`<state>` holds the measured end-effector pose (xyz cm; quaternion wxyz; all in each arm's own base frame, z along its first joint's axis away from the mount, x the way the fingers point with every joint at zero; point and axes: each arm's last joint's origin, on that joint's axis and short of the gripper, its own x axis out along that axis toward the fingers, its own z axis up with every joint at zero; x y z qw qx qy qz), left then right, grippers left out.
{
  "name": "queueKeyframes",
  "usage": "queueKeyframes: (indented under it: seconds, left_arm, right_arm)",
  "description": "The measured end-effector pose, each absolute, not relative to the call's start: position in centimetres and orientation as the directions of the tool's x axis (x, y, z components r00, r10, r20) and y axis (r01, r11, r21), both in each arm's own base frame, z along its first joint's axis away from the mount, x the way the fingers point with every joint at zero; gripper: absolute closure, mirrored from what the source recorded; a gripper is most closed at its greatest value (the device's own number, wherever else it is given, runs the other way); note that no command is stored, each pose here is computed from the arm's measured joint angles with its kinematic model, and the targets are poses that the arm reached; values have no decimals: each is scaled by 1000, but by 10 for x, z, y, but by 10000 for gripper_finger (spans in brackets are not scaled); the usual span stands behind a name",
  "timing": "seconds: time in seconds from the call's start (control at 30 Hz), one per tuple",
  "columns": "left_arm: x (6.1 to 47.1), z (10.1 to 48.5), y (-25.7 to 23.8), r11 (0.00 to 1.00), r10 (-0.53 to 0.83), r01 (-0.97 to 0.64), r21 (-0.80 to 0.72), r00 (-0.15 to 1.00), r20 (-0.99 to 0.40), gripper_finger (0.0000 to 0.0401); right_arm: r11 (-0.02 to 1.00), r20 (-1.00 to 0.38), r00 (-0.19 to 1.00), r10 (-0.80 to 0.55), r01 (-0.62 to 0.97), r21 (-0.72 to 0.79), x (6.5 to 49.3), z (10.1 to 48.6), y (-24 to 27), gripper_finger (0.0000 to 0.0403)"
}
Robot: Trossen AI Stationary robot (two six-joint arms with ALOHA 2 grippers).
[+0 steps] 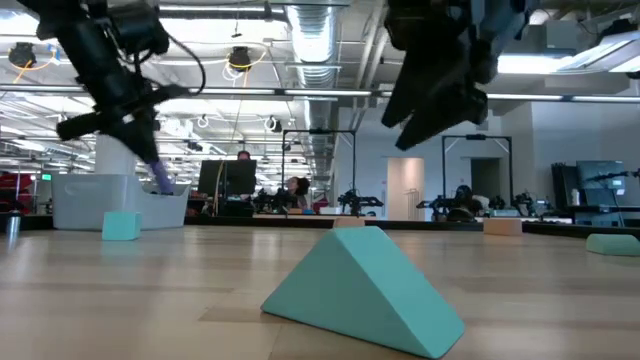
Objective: Sort & place blocks by color
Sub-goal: Put the violet block into the white bin
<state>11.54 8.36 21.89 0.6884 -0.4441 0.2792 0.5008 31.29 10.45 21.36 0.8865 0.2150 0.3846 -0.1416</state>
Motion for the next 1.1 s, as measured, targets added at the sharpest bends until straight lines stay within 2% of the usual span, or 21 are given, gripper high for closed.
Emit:
queueKeyframes:
  seconds: [0.23,0.4,0.53,0.63,0.83,0.93,1.1]
  left_arm:
    - [109,220,96,108,458,-954,-279,297,-838,376]
    - [108,245,102,145,521,-954,-260,298,-800,375]
    - [103,257,104,132,557,-978,-160,207,-804,375]
    - [100,248,107,100,531,-992,-74,116,-839,375]
    - [108,220,120,62,406,-998,2,23,-914,369]
    - [113,210,125,33,370,-998,54,-38,-928,346]
    - [120,202,133,56,349,-996,74,-50,-936,266]
  right_arm:
    - [883,-709,700,-85,383,272,305,232,96,159]
    - [865,-694,711,-114,415,283,303,242,80,159]
    - [867,-690,711,-132,421,267,301,247,70,159]
    - [894,-716,684,-140,398,205,293,252,64,159]
    - [908,-764,623,-169,399,124,264,271,44,159]
    - [917,-761,619,-192,390,86,249,284,32,159]
    - [916,-766,596,-241,401,23,228,297,10,159]
